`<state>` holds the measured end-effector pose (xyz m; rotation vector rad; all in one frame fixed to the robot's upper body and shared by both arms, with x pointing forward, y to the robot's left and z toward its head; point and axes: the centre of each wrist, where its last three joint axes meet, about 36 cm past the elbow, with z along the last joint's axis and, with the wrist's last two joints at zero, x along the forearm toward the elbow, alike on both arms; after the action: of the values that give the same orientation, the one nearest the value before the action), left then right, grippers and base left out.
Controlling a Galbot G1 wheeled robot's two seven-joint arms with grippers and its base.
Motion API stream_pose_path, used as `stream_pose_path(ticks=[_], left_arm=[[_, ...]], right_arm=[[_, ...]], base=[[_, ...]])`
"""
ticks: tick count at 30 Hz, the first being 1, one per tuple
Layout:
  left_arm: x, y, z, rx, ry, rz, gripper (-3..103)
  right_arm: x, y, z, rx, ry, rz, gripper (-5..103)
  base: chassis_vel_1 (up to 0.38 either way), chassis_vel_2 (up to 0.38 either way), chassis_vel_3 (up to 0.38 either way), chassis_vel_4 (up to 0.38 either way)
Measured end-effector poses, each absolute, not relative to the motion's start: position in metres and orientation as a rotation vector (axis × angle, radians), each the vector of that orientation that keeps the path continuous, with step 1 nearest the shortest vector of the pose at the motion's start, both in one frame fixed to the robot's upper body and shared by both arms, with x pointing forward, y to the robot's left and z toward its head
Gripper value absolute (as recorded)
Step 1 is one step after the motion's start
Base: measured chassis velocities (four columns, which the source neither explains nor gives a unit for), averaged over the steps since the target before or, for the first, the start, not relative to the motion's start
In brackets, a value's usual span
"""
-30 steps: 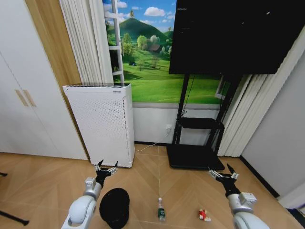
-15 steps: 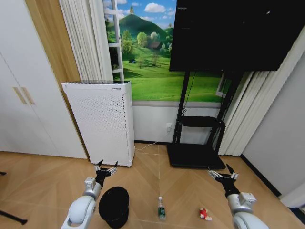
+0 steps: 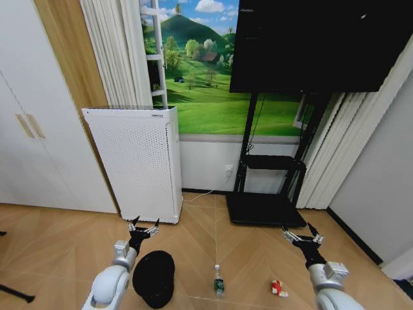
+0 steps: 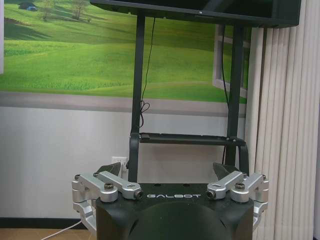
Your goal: Pick up the trash bin and place the garbage on the floor into it.
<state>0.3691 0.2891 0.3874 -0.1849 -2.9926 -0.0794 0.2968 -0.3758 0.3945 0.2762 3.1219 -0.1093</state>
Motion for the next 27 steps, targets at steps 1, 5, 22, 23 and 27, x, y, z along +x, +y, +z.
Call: stream_pose_path(ticks=[1, 5, 22, 23, 27], left_arm=[[0.369, 0.2891, 0.3875, -0.185, -2.993, -0.079, 100], [0.3688, 0.289, 0.388, -0.186, -2.994, -0.078, 100], [0.3692, 0.2894, 0.3874, -0.182, -2.993, -0.075, 100], [0.3692, 0.2894, 0.3874, -0.182, -2.993, -0.075, 100], [0.3696, 0.2894, 0.3874, -0.181, -2.994, -0.075, 100]], right_arm=[[0.2968, -0.3757, 0.3946, 0.276, 3.122, -0.109, 100], [0.2968, -0.3753, 0.3949, 0.276, 3.12, -0.106, 100], [0.2976, -0.3741, 0.3947, 0.278, 3.117, -0.097, 100], [0.2976, -0.3741, 0.3947, 0.278, 3.117, -0.097, 100], [0.2979, -0.3744, 0.3947, 0.278, 3.116, -0.097, 100]], base=[[0.0, 0.0, 0.0, 0.0], [0.0, 0.0, 0.0, 0.0], [0.0, 0.0, 0.0, 0.0], [0.0, 0.0, 0.0, 0.0], [0.0, 0.0, 0.0, 0.0]])
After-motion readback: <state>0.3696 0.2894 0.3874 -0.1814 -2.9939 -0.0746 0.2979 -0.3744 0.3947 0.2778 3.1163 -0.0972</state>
